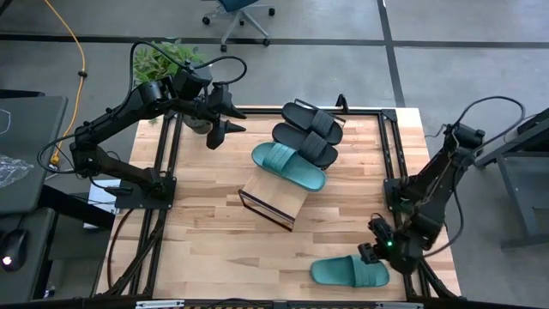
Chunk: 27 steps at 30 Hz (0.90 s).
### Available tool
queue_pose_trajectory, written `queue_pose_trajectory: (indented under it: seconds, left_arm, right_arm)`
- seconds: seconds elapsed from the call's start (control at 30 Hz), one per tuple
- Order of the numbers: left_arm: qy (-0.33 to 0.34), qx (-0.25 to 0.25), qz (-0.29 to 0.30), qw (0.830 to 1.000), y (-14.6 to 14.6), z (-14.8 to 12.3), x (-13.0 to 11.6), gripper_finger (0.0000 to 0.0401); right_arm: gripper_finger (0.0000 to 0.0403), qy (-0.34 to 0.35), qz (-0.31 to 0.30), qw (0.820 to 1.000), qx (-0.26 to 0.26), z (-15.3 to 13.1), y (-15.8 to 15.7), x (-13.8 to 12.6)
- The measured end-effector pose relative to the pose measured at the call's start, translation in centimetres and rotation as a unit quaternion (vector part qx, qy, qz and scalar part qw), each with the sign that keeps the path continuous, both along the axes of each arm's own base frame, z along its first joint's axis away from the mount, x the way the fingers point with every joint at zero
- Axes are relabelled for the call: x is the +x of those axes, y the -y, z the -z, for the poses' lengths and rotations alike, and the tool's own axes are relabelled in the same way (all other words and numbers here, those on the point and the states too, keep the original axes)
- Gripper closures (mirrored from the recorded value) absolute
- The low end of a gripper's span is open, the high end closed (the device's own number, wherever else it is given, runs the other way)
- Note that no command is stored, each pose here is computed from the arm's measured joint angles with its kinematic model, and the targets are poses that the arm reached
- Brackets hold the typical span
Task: Pick and place slides into the shelf
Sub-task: Put the green slipper on the shelf
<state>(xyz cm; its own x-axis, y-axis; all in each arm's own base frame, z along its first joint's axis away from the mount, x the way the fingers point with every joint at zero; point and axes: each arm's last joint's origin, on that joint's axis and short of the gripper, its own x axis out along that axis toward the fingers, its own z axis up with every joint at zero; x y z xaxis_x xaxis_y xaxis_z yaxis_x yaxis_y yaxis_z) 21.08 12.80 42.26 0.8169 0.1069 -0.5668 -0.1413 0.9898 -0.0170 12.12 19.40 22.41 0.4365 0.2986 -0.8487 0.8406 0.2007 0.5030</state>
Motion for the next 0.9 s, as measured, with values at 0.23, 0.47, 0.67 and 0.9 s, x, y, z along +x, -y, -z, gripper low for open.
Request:
queue_pose_trajectory:
  seconds: [0.23, 0.47, 0.67, 0.9]
  left_arm:
    - [0.003, -0.012, -0.001, 1.000, 0.0, 0.0, 0.0, 0.0227]
    - [-0.004, -0.032, 0.015, 0.999, 0.3, 0.2, -0.1, 0.0227]
    - [-0.004, -0.032, 0.015, 0.999, 0.3, 0.2, -0.1, 0.0227]
    - [-0.005, -0.032, 0.015, 0.999, 0.3, 0.2, -0.1, 0.0227]
  right_arm:
    - [0.0231, -0.005, -0.073, 0.997, 0.011, -0.2, 1.5, 2.9]
    - [0.0231, 0.025, -0.147, 0.989, 0.003, -0.4, 3.2, 5.1]
    - [0.0231, 0.037, -0.263, 0.964, 0.026, -0.4, 4.4, 6.1]
    - [0.0231, 0.070, -0.347, 0.935, 0.033, -0.5, 6.1, 7.1]
